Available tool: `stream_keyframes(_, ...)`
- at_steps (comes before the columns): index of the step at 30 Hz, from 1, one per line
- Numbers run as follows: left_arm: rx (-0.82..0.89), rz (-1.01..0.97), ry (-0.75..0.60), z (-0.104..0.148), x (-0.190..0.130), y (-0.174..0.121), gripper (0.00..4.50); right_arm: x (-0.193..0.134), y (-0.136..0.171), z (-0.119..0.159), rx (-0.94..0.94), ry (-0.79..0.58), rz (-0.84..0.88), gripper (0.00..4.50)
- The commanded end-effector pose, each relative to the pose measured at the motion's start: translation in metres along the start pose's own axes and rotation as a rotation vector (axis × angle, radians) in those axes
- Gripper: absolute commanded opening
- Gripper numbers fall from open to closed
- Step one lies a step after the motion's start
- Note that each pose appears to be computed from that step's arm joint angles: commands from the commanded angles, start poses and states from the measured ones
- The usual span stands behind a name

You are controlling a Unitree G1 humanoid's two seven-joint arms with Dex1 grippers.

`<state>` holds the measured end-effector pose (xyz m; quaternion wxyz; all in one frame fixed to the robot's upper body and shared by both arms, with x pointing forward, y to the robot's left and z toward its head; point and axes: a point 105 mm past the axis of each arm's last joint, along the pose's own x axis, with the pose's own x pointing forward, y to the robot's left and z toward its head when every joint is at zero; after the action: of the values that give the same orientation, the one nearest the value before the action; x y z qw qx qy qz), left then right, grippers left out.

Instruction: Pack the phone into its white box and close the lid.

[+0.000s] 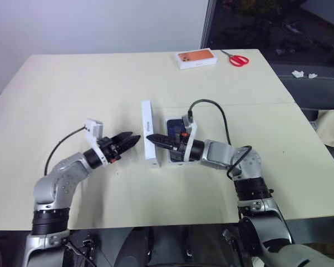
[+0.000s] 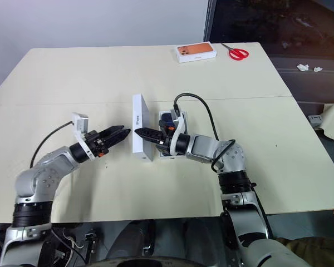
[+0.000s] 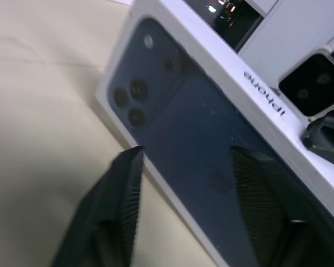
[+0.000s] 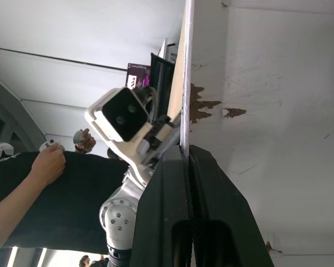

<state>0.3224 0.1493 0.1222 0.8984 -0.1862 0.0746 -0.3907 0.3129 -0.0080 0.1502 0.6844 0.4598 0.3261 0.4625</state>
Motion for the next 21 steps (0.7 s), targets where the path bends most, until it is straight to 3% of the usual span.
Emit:
stream_keyframes(1, 0.006, -0.023, -0.023, -0.002, 0.012, -0.008, 1.58, -0.003, 0.003, 0.0, -0.027, -0.001, 0.011, 0.0)
stream_keyframes(4, -0.004, -0.04, -0.022, -0.009, 0.022, -0.013, 0.95, -0.004, -0.001, 0.003, -0.028, -0.008, -0.001, 0.0)
stream_keyframes(5, -0.004, -0.045, -0.024, -0.009, 0.025, -0.015, 0.54, -0.005, -0.001, 0.005, -0.03, -0.014, -0.003, 0.29)
stream_keyframes(7, 0.001, -0.053, -0.026, -0.01, 0.031, -0.018, 0.15, -0.006, 0.0, 0.01, -0.033, -0.029, -0.002, 0.57)
stream_keyframes(12, -0.014, -0.069, -0.016, -0.013, 0.039, -0.024, 0.05, -0.019, -0.003, 0.013, -0.132, 0.01, -0.055, 0.57)
stream_keyframes(16, -0.018, -0.077, -0.013, -0.015, 0.041, -0.026, 0.0, -0.045, 0.0, 0.047, -0.238, -0.034, -0.112, 0.59)
stream_keyframes(17, -0.015, -0.078, -0.014, -0.015, 0.041, -0.026, 0.0, -0.051, 0.001, 0.056, -0.239, -0.057, -0.115, 1.32)
stream_keyframes(19, -0.02, -0.08, -0.02, -0.014, 0.042, -0.027, 0.0, -0.056, 0.005, 0.065, -0.244, -0.072, -0.109, 2.22)
stream_keyframes(21, -0.026, -0.082, -0.02, -0.014, 0.043, -0.027, 0.0, -0.046, 0.01, 0.051, -0.219, -0.027, -0.054, 3.23)
